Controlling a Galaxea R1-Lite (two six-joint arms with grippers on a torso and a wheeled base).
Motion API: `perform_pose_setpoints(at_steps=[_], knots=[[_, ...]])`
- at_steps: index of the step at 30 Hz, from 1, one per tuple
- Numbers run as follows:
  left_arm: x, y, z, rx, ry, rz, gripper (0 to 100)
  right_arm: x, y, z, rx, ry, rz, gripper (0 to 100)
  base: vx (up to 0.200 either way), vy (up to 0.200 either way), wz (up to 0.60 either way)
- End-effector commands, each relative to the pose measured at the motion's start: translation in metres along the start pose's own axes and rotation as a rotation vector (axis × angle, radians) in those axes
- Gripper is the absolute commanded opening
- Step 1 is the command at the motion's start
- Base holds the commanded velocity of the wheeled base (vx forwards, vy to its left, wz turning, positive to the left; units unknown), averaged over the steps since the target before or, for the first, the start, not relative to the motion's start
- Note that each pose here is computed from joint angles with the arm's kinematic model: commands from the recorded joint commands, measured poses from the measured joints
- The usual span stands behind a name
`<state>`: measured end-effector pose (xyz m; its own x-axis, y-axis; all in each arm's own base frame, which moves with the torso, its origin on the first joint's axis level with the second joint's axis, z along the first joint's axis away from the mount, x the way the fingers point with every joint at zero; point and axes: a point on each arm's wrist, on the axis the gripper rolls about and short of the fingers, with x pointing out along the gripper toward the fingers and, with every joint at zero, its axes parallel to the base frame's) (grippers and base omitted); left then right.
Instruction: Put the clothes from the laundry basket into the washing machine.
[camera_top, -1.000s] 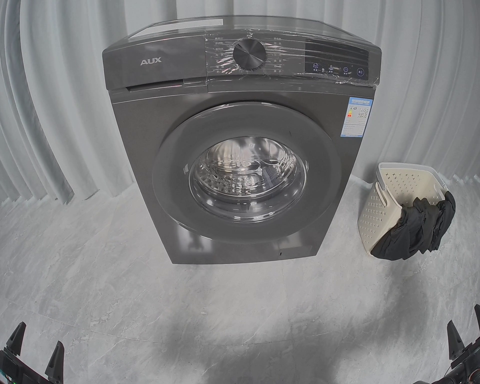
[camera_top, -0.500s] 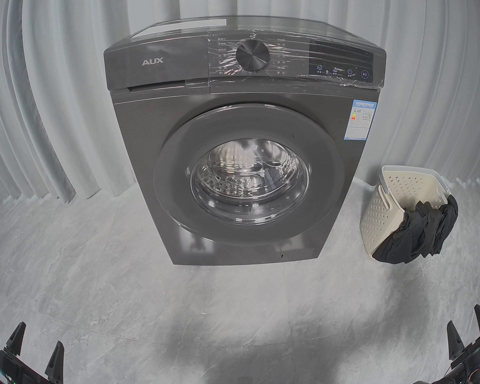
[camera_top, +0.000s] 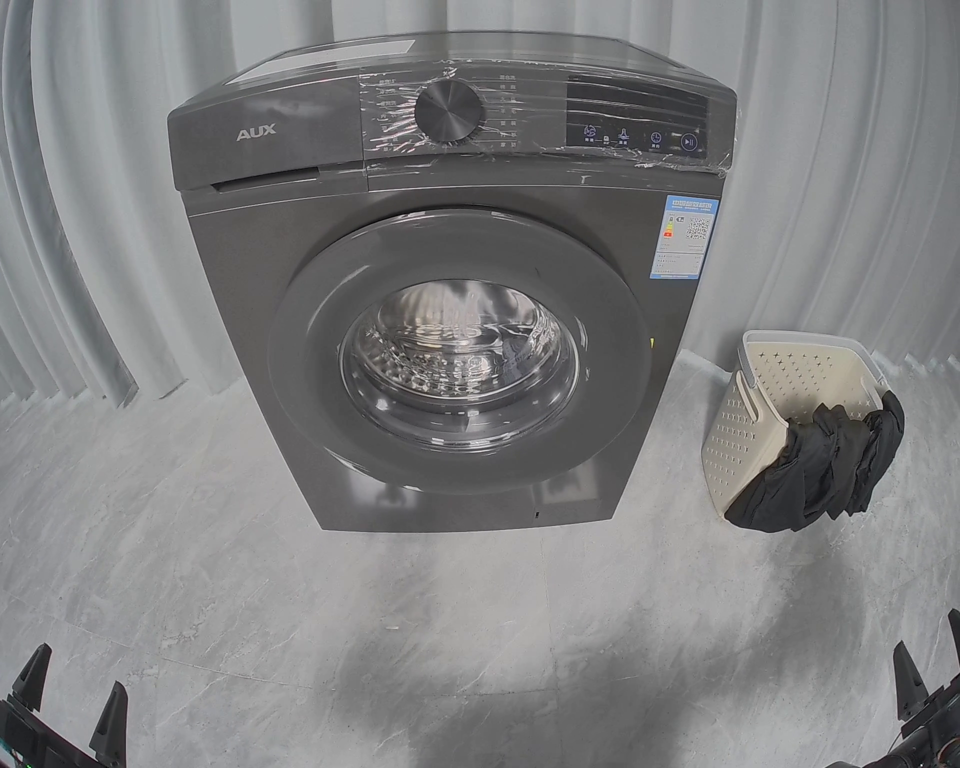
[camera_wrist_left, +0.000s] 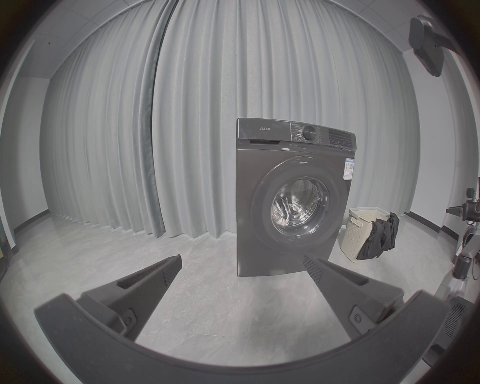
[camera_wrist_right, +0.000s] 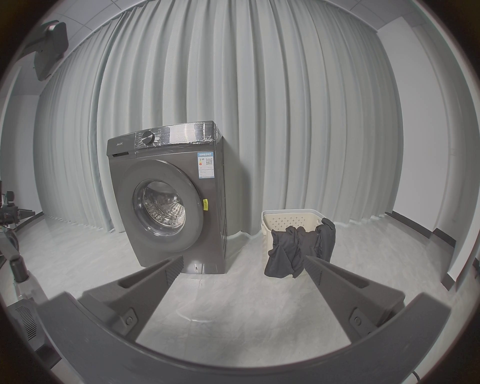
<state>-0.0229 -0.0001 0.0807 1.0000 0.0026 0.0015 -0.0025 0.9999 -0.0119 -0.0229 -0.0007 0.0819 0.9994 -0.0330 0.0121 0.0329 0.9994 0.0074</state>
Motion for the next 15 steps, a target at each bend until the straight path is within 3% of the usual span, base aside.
perform_pose_setpoints(at_steps=[1, 3, 15], knots=[[0.0000, 0.0000, -0.0048, 0.000, 0.000, 0.001, 100, 0.0000, -0.0001, -0.0051, 0.001, 0.000, -0.001, 100, 0.000, 0.000, 0.60], [0.0000, 0.0000, -0.0048, 0.000, 0.000, 0.001, 100, 0.0000, -0.0001, -0.0051, 0.001, 0.000, 0.001, 100, 0.000, 0.000, 0.60], [0.0000, 0.0000, -0.0048, 0.001, 0.000, 0.001, 100, 0.0000, -0.0001, -0.0051, 0.001, 0.000, -0.001, 100, 0.000, 0.000, 0.00]])
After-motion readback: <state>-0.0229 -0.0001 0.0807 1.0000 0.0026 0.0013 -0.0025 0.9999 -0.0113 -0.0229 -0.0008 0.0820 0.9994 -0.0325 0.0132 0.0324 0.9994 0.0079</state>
